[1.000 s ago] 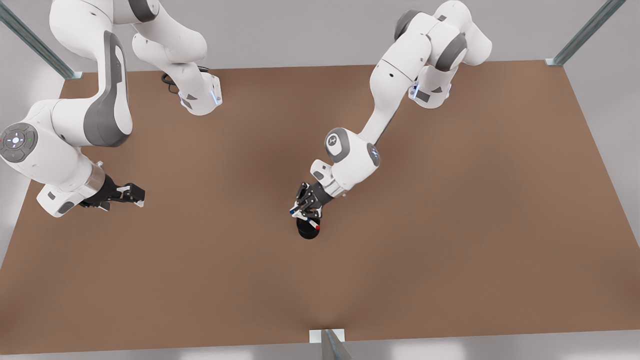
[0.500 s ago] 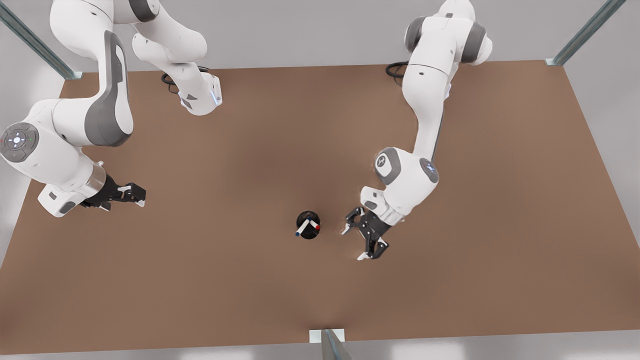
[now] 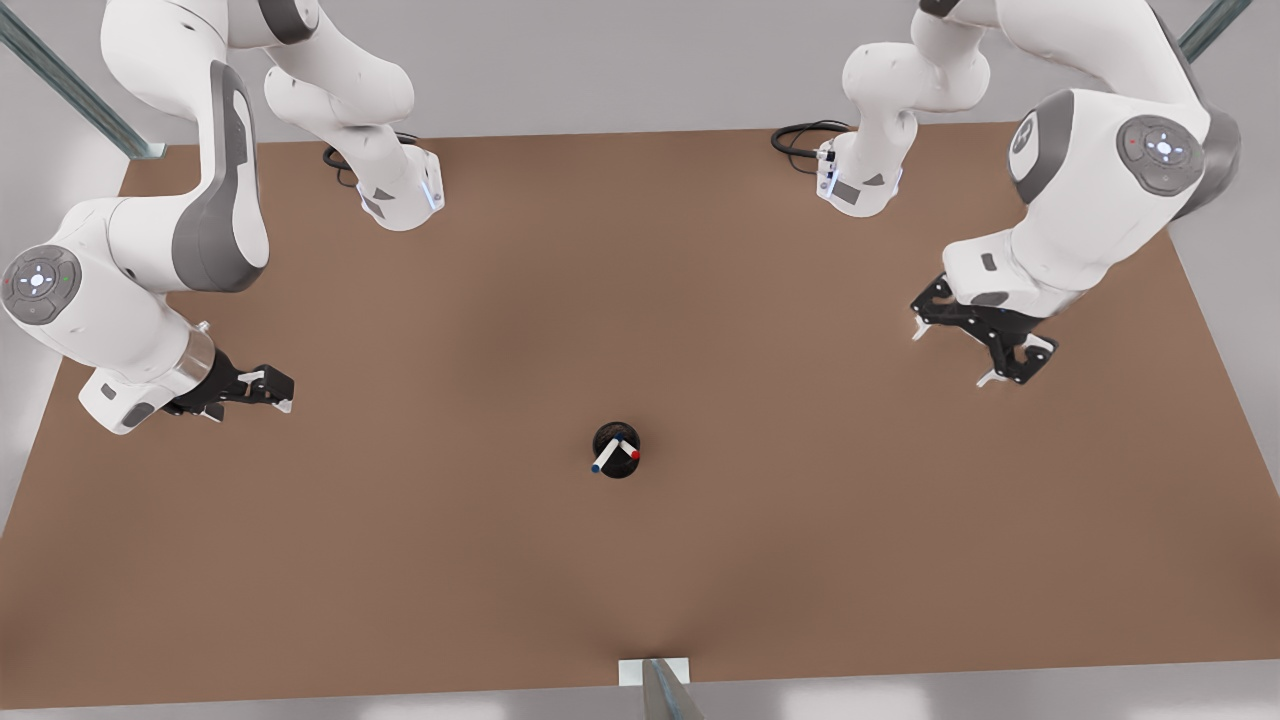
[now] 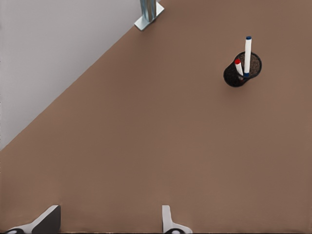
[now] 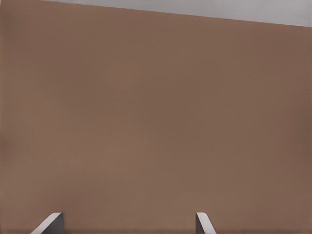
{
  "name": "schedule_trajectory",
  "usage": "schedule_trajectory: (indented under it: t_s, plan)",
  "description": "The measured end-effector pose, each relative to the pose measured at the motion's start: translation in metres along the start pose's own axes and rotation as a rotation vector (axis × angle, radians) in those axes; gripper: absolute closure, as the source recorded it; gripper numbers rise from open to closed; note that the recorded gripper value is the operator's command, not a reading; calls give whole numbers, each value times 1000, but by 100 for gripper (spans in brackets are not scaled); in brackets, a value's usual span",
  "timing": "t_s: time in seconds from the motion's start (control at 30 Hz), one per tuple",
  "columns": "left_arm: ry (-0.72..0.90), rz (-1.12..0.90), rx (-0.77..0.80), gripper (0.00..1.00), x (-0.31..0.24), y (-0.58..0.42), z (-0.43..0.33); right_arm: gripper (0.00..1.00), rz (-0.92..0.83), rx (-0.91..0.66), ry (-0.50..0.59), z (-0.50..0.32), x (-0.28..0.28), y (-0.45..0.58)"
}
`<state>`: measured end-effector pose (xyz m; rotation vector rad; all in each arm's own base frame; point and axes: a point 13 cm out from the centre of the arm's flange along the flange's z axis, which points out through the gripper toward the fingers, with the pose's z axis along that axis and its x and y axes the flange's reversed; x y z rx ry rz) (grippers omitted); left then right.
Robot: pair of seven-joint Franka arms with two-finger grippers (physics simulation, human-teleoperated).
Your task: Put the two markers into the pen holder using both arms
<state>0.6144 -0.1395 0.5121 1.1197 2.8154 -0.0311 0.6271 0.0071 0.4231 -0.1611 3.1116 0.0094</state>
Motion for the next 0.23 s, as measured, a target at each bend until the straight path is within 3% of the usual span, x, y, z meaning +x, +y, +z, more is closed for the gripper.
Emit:
schedule_trajectory:
  t_s: [0.23]
  plan:
    - [88, -266, -12, 0, 22, 3, 9, 0, -1, 0, -1, -1, 0, 0]
